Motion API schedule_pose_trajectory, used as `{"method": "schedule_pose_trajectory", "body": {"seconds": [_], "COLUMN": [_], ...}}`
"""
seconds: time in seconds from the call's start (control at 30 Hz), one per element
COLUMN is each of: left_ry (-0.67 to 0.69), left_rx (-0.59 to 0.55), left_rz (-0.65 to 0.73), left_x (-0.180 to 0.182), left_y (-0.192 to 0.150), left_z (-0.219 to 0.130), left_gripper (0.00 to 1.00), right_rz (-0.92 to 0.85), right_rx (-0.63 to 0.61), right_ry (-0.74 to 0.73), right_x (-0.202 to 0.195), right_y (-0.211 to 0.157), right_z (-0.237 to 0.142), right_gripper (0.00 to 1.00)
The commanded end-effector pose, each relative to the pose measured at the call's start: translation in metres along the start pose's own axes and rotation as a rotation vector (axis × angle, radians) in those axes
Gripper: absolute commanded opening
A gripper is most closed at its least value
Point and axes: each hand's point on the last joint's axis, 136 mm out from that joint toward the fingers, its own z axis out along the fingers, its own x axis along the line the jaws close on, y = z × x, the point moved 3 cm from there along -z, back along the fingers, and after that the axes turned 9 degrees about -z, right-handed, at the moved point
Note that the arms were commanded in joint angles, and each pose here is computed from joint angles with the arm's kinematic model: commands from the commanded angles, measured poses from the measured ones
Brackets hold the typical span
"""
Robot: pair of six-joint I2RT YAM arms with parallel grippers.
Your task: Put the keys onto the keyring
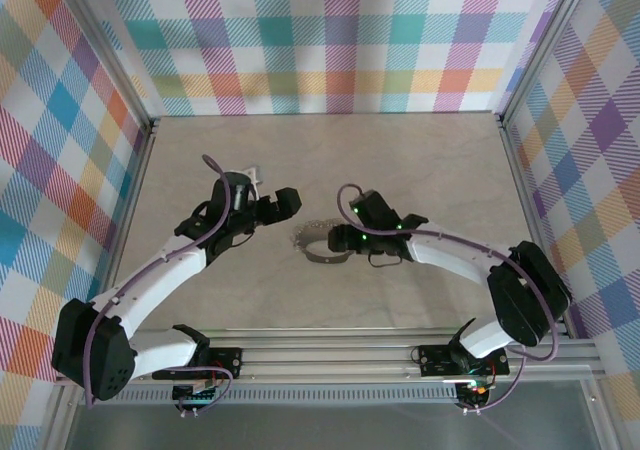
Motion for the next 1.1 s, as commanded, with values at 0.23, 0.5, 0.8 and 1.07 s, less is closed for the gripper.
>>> {"method": "schedule_pose_trajectory", "body": {"seconds": [0.23, 0.5, 0.8, 1.07], "left_ry": [0.083, 0.117, 0.122, 0.101], "left_rx": [0.116, 0.121, 0.139, 0.148], "left_rz": [-0.031, -0.029, -0.014, -0.008], "left_x": [0.035, 0.044, 0.04, 0.033], "left_y": [-0.059, -0.069, -0.072, -0.076], "left_z": [0.009, 0.02, 0.031, 0.038], "left_gripper": [0.98, 0.98, 0.98, 0.98], "right_rz": [0.049, 0.036, 0.049, 0.067], "right_rx": [0.032, 0.041, 0.005, -0.004], "right_ry": [-0.045, 0.025, 0.026, 0.02], "right_x": [-0.032, -0.015, -0.018, -0.033], "right_y": [-0.024, -0.002, 0.018, 0.001], "right_z": [0.015, 0.032, 0.031, 0.018], "right_gripper": [0.71, 0.63, 0.59, 0.56]}}
